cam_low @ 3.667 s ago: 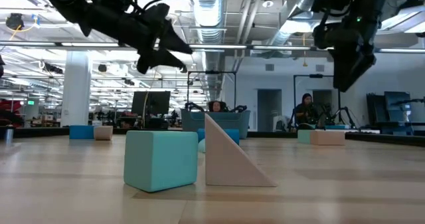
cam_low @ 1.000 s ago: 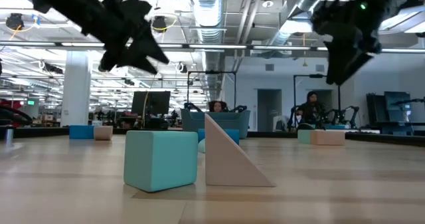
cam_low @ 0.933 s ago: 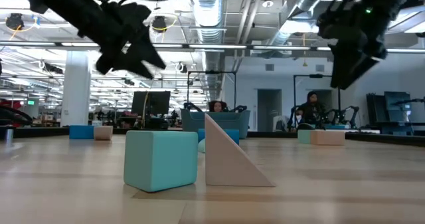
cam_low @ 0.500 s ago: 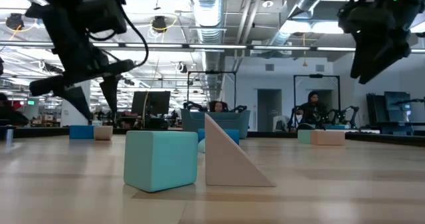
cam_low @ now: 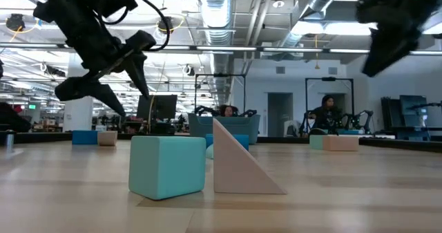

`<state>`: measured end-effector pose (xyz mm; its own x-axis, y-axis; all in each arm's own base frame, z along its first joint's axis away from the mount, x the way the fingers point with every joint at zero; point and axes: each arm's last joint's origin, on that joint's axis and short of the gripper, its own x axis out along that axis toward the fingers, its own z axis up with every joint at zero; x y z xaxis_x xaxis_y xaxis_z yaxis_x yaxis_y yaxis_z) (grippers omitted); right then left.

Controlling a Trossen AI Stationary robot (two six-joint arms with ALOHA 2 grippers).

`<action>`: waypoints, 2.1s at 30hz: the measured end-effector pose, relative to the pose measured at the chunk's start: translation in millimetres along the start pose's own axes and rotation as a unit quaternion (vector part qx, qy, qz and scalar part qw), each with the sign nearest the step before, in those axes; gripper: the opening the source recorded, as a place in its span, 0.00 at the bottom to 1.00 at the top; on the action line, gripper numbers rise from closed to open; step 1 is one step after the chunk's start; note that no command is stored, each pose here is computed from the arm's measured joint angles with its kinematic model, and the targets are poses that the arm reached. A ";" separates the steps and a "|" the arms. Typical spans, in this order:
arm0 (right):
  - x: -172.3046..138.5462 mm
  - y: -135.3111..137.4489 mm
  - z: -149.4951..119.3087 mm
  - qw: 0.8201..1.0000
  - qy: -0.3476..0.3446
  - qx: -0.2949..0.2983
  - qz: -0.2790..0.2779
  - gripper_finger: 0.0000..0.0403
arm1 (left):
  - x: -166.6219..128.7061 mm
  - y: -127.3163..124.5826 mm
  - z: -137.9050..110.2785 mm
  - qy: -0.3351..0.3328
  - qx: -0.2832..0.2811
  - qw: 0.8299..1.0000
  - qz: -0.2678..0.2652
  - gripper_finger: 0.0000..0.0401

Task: Sort & place blocks by color
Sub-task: Put the top left blue block into the blue bin

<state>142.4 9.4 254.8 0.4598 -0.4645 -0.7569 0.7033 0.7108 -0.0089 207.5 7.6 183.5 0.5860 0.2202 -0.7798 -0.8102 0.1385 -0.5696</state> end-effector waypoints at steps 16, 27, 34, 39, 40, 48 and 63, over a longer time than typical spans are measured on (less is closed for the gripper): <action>-2.6 -11.7 51.3 0.974 -0.115 0.114 0.161 0.63 | -10.9 -35.9 64.7 -0.082 0.211 0.964 -0.139 0.62; 52.5 -36.4 54.3 0.963 0.052 0.258 0.061 0.63 | -19.8 -51.4 79.2 -0.223 0.441 0.855 -0.154 0.62; 91.1 -40.9 53.7 0.943 0.152 0.292 0.050 0.63 | -9.1 -19.7 90.9 -0.146 0.432 0.889 -0.034 0.62; 94.9 -37.6 59.6 0.943 0.145 0.293 0.066 0.63 | -6.8 15.9 86.5 -0.014 0.376 0.923 0.076 0.62; 94.7 -37.3 61.4 0.943 0.139 0.294 0.070 0.63 | -7.7 22.6 85.7 0.006 0.356 0.929 0.101 0.62; 101.4 -42.6 72.6 0.941 0.098 0.312 0.086 0.63 | -18.3 51.3 110.5 0.075 0.274 0.928 0.241 0.62; 104.2 -51.6 80.0 0.935 0.093 0.313 0.138 0.63 | 23.6 78.4 111.6 0.271 0.323 0.866 0.270 0.62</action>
<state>197.4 -117.9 228.7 0.6093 -0.1688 -0.7748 0.7783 0.3145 0.5435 155.9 131.5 149.4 -0.1016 -0.0401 -0.9940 -0.7068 0.7061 0.0437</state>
